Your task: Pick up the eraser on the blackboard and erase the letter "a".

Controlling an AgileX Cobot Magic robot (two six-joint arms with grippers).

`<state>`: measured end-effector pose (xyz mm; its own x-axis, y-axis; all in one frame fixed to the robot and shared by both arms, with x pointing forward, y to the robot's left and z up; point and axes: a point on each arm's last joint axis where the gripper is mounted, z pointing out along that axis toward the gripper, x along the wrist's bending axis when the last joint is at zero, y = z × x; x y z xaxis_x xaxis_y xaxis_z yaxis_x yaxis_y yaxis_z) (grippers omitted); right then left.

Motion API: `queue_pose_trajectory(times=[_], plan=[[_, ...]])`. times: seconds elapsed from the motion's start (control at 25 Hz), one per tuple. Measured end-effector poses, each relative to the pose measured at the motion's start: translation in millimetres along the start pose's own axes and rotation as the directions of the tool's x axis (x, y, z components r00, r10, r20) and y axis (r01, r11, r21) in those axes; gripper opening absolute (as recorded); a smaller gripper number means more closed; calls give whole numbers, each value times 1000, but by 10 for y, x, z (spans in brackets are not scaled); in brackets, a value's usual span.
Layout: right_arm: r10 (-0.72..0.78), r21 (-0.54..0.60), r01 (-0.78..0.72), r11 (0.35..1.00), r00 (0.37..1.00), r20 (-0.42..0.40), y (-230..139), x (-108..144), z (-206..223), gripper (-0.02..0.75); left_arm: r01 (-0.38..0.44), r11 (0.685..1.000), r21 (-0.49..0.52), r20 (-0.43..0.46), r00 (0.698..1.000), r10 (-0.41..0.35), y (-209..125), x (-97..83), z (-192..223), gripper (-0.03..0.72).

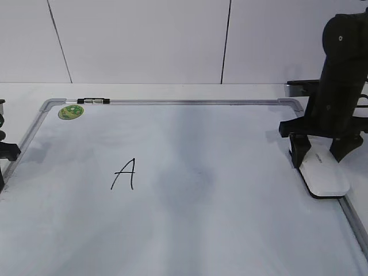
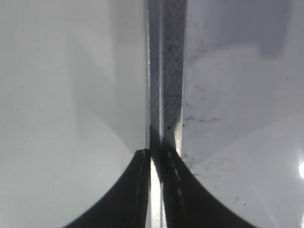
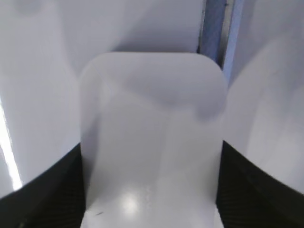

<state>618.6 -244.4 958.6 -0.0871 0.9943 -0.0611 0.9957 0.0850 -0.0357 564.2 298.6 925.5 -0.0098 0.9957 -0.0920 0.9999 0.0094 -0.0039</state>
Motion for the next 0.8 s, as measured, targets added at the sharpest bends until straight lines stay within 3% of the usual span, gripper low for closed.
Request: queue_pose_trajectory(times=[0.44, 0.8], plan=[[12, 20, -11, 1000, 1000, -22, -5, 19, -39, 585, 0, 1000, 0, 0, 1000, 0, 0, 0, 0, 64], [17, -46, -19, 999, 999, -42, 22, 19, -297, 585, 0, 1000, 0, 0, 1000, 0, 0, 0, 0, 64]])
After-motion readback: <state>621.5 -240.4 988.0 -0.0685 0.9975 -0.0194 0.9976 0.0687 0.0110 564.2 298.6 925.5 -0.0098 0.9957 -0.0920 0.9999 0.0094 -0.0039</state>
